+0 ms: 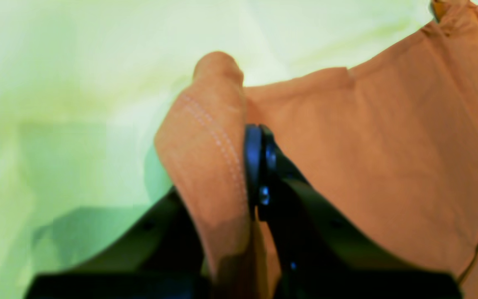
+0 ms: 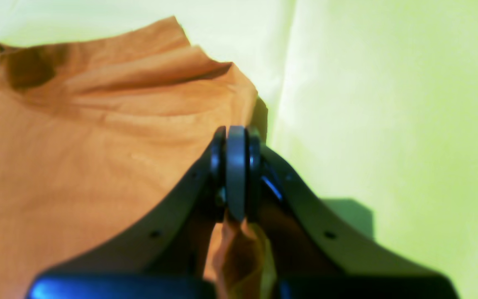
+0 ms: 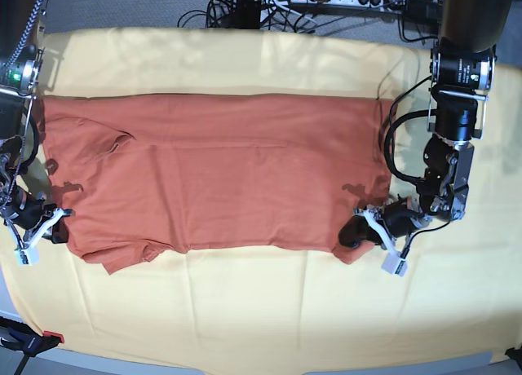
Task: Fold the T-shirt properly
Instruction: 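Fold the side edges inward toward the shirt's middle with both grippers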
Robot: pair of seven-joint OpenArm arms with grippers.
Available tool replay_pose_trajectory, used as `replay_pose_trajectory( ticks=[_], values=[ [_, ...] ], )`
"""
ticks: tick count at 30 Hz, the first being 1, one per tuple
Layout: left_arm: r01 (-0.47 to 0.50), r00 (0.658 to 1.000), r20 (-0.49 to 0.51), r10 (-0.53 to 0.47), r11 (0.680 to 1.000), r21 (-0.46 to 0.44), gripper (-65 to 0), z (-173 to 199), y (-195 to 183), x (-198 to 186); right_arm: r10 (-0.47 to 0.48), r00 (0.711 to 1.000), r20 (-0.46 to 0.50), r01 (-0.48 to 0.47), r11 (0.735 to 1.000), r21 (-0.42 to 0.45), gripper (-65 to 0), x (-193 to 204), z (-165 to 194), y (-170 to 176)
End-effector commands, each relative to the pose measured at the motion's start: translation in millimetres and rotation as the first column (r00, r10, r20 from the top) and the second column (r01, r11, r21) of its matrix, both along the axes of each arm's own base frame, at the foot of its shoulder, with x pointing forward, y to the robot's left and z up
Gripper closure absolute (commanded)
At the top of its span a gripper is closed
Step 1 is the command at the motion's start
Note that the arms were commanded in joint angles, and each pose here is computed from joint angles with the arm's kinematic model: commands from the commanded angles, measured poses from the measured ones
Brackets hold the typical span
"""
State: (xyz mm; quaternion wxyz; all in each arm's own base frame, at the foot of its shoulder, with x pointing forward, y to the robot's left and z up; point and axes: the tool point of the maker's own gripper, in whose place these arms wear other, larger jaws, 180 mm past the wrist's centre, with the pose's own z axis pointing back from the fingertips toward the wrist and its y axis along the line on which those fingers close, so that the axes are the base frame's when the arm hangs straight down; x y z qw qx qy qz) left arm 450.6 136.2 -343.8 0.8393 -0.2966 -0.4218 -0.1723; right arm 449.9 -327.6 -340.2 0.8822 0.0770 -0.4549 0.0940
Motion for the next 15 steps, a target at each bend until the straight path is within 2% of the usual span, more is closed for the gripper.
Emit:
replay_pose_trajectory(
  ticks=[1, 4, 15],
  values=[
    [0.008, 0.997, 0.075, -0.007, 1.0, -0.022, 0.0, 28, -1, 12, -0.018, 0.997, 0.078, 0.019, 1.0, -0.002, 0.0, 12, 31, -14],
    [0.048, 0.994, 0.1, -0.048, 0.999, -0.002, 0.0, 34, -10, 5, -0.038, 0.997, 0.07, 0.037, 0.999, 0.016, 0.0, 8, 34, -23],
    [0.16, 0.963, 0.203, -0.177, 0.982, 0.099, 0.0, 46, -9, -55, -0.053, 0.998, 0.024, 0.053, 0.998, -0.019, 0.0, -2, 32, -40]
  ],
)
